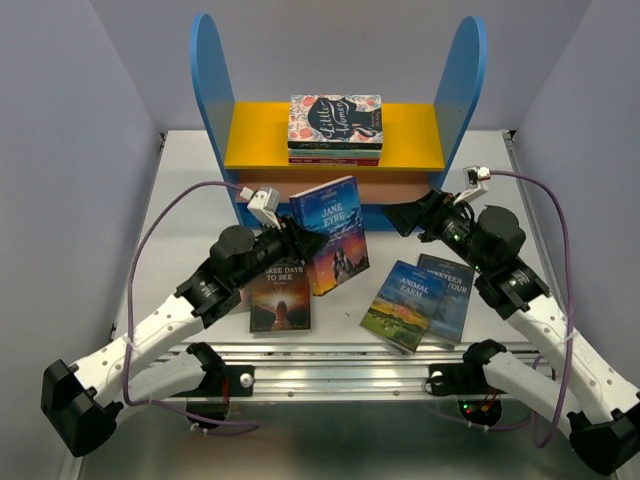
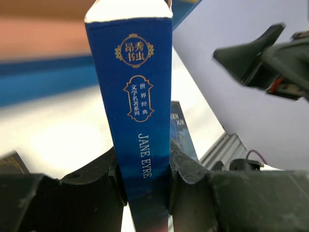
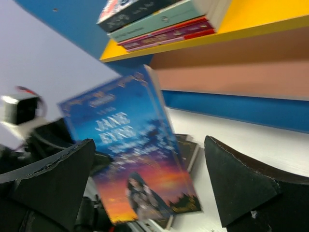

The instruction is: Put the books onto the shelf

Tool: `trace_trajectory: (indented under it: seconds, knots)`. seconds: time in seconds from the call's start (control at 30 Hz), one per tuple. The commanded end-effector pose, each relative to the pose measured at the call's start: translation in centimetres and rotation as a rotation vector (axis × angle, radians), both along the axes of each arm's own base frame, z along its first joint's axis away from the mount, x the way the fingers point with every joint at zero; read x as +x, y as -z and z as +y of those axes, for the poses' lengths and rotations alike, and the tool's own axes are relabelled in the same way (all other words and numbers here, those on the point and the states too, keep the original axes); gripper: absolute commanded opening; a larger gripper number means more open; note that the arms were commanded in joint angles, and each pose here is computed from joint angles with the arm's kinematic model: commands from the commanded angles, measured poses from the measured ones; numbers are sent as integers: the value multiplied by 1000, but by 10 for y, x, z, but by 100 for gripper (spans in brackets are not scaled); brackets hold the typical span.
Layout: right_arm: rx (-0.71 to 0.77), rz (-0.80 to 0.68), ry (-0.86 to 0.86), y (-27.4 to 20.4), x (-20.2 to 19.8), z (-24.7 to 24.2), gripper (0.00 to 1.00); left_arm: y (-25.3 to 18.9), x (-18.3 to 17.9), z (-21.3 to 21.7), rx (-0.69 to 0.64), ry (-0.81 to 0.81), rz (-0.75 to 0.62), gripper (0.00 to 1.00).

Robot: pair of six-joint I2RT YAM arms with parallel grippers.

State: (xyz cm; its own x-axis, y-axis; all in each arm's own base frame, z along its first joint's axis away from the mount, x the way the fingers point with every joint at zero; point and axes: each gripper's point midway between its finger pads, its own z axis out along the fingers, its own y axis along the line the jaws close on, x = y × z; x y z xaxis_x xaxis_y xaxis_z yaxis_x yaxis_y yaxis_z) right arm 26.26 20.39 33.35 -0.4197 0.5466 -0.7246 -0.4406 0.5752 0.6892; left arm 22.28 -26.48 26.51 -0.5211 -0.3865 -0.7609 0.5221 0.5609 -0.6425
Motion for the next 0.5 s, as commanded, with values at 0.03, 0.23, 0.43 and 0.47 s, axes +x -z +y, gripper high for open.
trace_trajectory:
  seconds: [0.03,0.23,0.43,0.47]
  knots:
    - [-133,-19,158,6,5,-33,100,-192,-18,33,-220,-62,-497,0]
    - [-190,-4,226,16,7,-47,100,-251,-29,59,-132,-121,-652,0]
    - [-234,-29,187,16,7,-43,100,-314,-11,75,-49,-270,-806,0]
    - [-259,-48,170,15,7,-41,100,-324,-3,76,-23,-311,-859,0]
